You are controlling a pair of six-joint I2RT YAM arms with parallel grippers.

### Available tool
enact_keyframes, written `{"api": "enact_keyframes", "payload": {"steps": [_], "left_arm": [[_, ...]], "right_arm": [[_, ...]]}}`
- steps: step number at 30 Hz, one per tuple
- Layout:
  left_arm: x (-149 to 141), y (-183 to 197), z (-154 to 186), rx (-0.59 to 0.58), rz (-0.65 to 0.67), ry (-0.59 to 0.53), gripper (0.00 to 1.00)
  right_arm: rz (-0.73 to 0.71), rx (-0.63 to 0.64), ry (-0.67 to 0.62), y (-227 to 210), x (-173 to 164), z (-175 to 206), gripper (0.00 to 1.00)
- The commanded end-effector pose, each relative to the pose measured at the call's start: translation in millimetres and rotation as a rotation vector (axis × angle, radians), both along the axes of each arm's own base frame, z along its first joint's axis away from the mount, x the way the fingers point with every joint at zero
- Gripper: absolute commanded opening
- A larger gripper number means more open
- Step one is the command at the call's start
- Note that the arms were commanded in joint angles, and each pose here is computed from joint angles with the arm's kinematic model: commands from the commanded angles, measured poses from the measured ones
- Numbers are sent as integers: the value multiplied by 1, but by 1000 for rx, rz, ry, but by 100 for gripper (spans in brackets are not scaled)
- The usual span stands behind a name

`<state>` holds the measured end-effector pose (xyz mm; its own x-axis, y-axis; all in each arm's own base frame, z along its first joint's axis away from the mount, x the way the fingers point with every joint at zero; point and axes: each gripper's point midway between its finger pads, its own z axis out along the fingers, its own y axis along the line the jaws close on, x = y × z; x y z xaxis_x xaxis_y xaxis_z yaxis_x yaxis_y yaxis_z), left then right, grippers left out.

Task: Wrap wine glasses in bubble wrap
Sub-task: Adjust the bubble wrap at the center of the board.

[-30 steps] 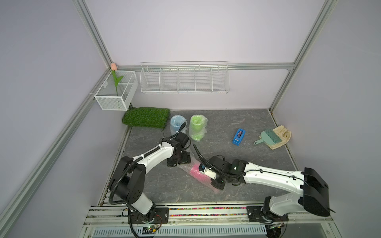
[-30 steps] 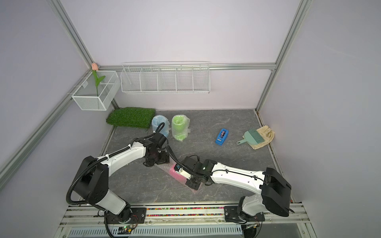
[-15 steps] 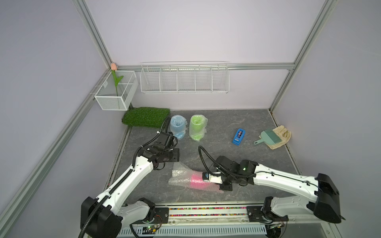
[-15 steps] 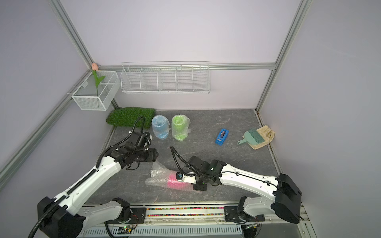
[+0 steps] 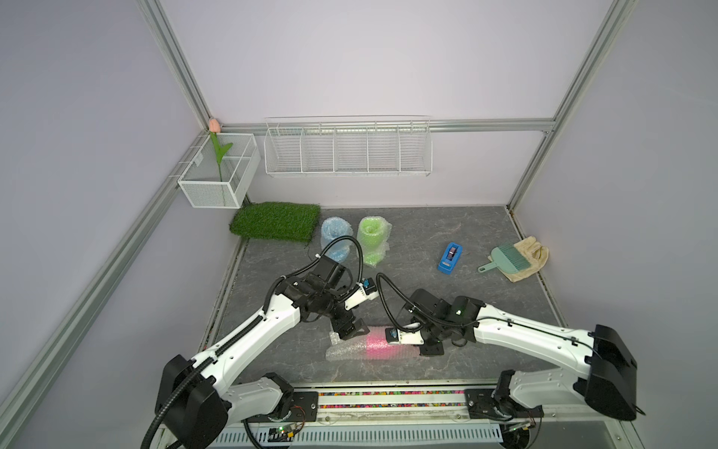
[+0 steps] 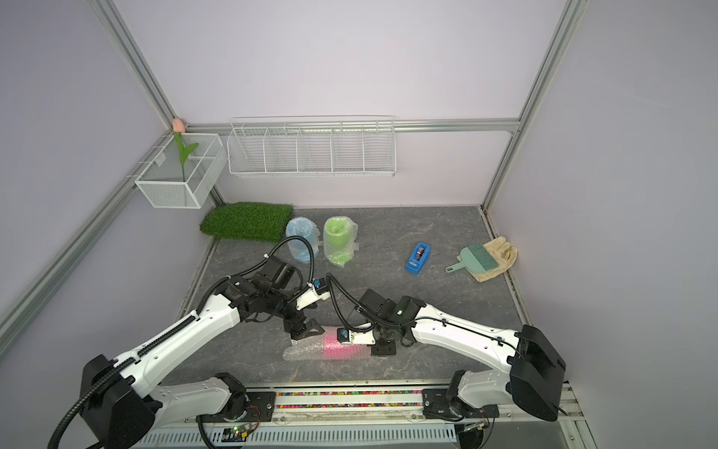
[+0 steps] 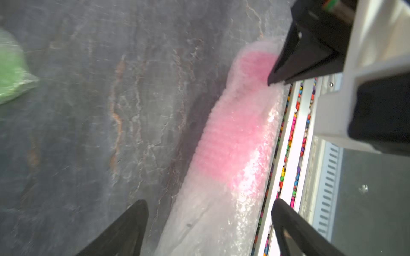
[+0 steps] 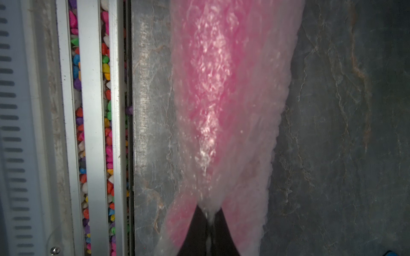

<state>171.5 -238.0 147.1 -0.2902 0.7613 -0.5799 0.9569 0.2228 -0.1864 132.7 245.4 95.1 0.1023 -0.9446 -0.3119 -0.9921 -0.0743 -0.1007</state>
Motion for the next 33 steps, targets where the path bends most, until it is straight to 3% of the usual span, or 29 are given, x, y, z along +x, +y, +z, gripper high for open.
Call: {"api": "enact_keyframes", "payload": {"steps": [1, 7, 12, 20, 25, 29, 33], "left_arm": [[-14, -4, -15, -4, -143, 36, 89], [-23, -2, -30, 28, -184, 90, 78], [-28, -1, -29, 13, -213, 82, 78], [-29, 5, -34, 22, -226, 38, 79], [-28, 4, -37, 38, -245, 33, 67], [-28, 2, -43, 56, -261, 52, 62], [-26, 3, -46, 78, -265, 57, 49]], "right_arm": [[22, 16, 66, 1, -6, 2, 7], [-23, 35, 192, 2, -9, 1, 7], [-94, 35, 273, 2, 1, 1, 7], [-151, 42, 287, -2, 17, 1, 7], [-154, 67, 298, 1, 20, 5, 7], [-160, 61, 297, -1, 21, 4, 7], [-161, 56, 298, -2, 20, 2, 7]]}}
